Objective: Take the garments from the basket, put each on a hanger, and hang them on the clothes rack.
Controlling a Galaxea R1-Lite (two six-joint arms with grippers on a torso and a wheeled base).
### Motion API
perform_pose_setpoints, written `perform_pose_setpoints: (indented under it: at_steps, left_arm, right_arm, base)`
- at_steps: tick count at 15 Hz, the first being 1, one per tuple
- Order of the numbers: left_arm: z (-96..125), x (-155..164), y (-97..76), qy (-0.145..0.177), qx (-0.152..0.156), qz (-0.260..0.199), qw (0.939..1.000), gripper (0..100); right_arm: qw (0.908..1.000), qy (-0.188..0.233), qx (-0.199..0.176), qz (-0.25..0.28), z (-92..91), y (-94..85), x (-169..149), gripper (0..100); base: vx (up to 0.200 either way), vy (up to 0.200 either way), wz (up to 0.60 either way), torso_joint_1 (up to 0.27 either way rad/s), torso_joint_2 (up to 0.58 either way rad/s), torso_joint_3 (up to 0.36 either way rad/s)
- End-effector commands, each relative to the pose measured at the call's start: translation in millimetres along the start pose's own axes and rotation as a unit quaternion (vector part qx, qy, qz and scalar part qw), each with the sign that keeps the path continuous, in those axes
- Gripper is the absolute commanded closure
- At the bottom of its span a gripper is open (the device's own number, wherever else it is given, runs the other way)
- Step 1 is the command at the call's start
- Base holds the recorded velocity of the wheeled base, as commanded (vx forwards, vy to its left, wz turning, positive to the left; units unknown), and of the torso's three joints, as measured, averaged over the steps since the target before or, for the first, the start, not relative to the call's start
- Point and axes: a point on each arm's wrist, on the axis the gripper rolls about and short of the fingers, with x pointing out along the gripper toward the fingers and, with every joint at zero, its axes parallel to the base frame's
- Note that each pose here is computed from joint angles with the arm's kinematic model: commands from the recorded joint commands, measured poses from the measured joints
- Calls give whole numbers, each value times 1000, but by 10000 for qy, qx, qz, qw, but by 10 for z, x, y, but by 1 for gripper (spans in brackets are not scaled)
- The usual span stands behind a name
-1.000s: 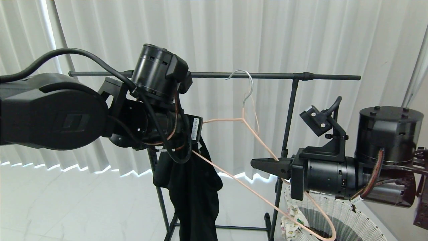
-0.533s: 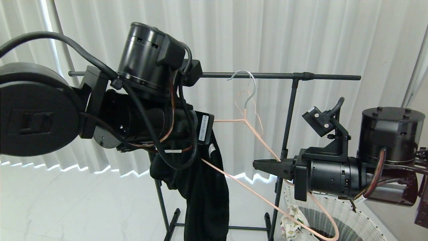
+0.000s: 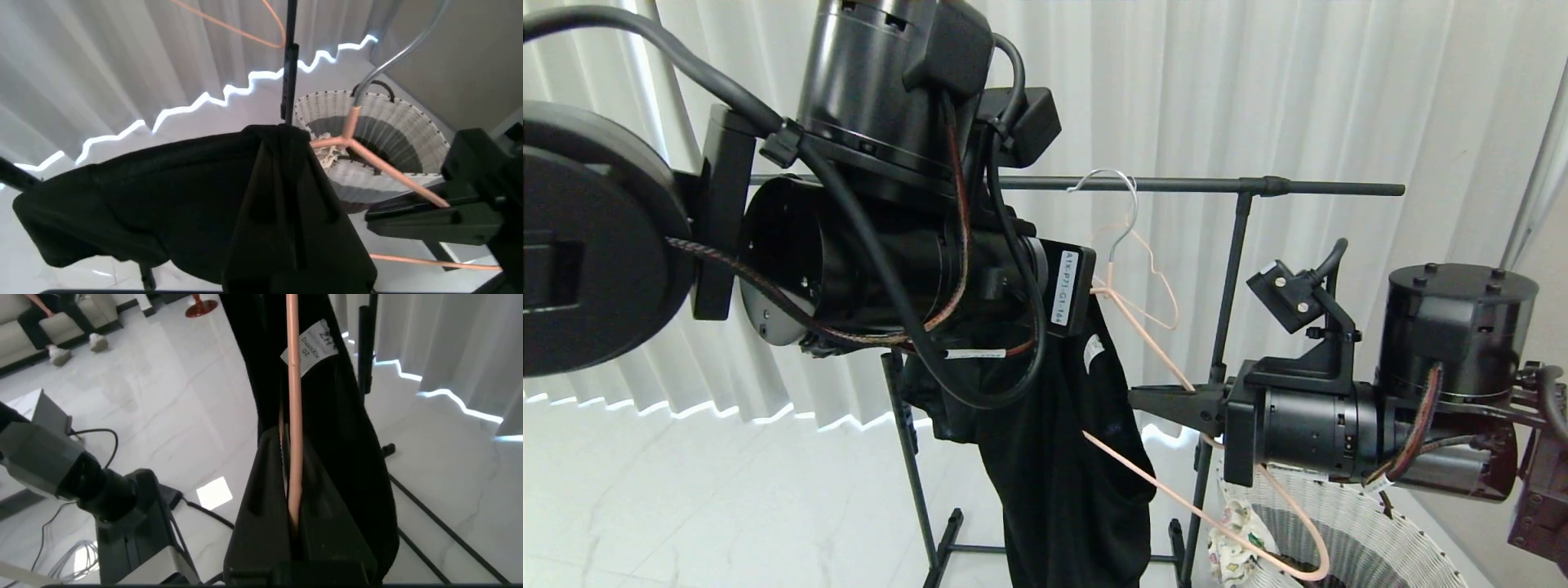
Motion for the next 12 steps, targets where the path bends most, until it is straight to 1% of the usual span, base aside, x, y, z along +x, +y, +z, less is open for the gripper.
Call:
perform_pose_setpoints:
  at_steps: [1,5,6,8,10,12]
  left_arm:
    - [-4,0,-19,4,14,-29,10000,100]
    - [-5,-4,-17,2,14,-14,10000,100]
    - [1,0,-18,-23,10,6,10000,0]
    - [21,4,5,-110,-22,62,9999,0]
    - [52,-1,26,-240,-52,168,9996,0]
    - [67,-8,31,-318,-45,267,9991,0]
  right_arm:
    - [10000,30,13,-12,-15,-11,17,100]
    - [9999,-102,-65,-7,9,-6,10,100]
    - [9998,-145,-79,-89,10,-6,11,100]
    - [9990,-295,-164,-306,29,-15,8,100]
    - [9985,-338,-269,-334,33,-13,3,100]
    - [9968,-507,-408,-467,67,-21,-4,100]
  base:
    - [0,0,0,0,0,0]
    - [0,0,0,0,0,0]
    - [0,0,0,0,0,0]
    - [0,0,0,0,0,0]
    - [0,0,0,0,0,0]
    - [0,0,0,0,0,0]
